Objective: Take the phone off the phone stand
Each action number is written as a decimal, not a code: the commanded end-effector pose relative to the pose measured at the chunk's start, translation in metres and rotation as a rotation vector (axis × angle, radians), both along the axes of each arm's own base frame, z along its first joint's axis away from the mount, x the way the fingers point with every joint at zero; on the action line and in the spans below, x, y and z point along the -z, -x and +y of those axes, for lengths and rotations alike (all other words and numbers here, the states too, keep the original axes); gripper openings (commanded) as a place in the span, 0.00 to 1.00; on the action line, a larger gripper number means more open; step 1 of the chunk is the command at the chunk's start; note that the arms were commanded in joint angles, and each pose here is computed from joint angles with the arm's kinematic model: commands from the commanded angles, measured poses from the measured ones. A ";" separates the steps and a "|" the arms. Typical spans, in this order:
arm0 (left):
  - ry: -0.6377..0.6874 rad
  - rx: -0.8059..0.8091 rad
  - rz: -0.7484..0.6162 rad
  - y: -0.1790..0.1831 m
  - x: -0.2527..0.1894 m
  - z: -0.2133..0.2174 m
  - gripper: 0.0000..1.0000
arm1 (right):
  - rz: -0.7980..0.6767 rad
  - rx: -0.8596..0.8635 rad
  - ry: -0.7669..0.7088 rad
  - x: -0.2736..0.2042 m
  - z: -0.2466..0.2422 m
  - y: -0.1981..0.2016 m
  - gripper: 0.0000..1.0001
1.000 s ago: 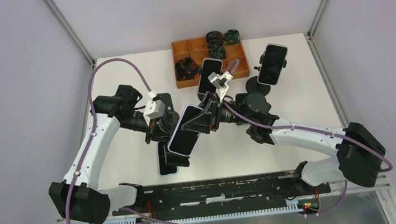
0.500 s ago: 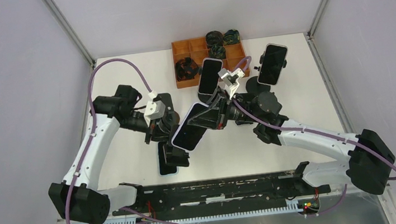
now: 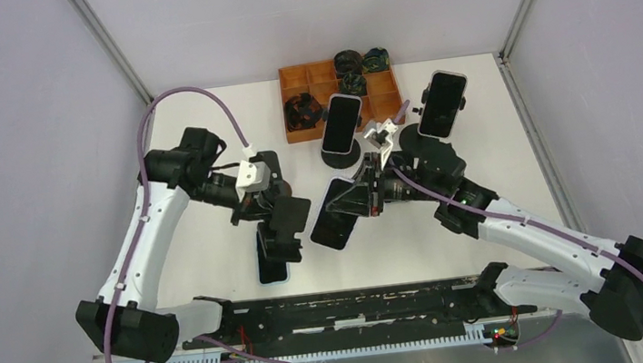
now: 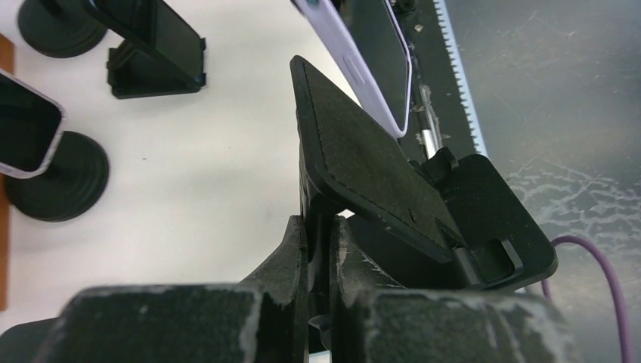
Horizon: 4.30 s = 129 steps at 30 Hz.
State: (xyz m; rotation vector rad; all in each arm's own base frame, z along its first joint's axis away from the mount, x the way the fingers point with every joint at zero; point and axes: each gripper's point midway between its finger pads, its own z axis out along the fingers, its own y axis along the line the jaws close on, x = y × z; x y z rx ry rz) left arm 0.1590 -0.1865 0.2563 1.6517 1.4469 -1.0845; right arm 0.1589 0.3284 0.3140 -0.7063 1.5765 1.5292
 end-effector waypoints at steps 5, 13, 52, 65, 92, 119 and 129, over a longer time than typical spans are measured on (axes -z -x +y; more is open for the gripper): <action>-0.007 0.024 -0.229 -0.011 -0.030 0.004 0.02 | 0.164 -0.019 0.229 0.102 0.004 0.001 0.00; 0.016 0.033 -0.281 0.001 -0.038 0.005 0.02 | 0.249 -0.107 0.392 0.170 0.051 0.006 0.00; 0.036 0.046 -0.287 0.008 -0.036 0.005 0.02 | 0.280 0.354 0.713 0.261 0.040 -0.073 0.98; 0.035 0.039 -0.268 0.008 -0.036 0.004 0.02 | 0.051 0.299 0.451 0.121 0.038 -0.064 0.98; 0.078 0.048 -0.229 0.014 -0.036 0.000 0.10 | 0.057 -0.150 -0.183 -0.025 0.065 0.052 0.65; -0.079 -0.197 -0.288 -0.030 -0.046 0.018 1.00 | -0.105 0.147 0.231 0.065 -0.005 -0.032 0.00; -0.131 -0.426 -0.280 -0.052 -0.073 0.033 1.00 | -0.130 0.177 0.398 0.123 0.004 -0.078 0.00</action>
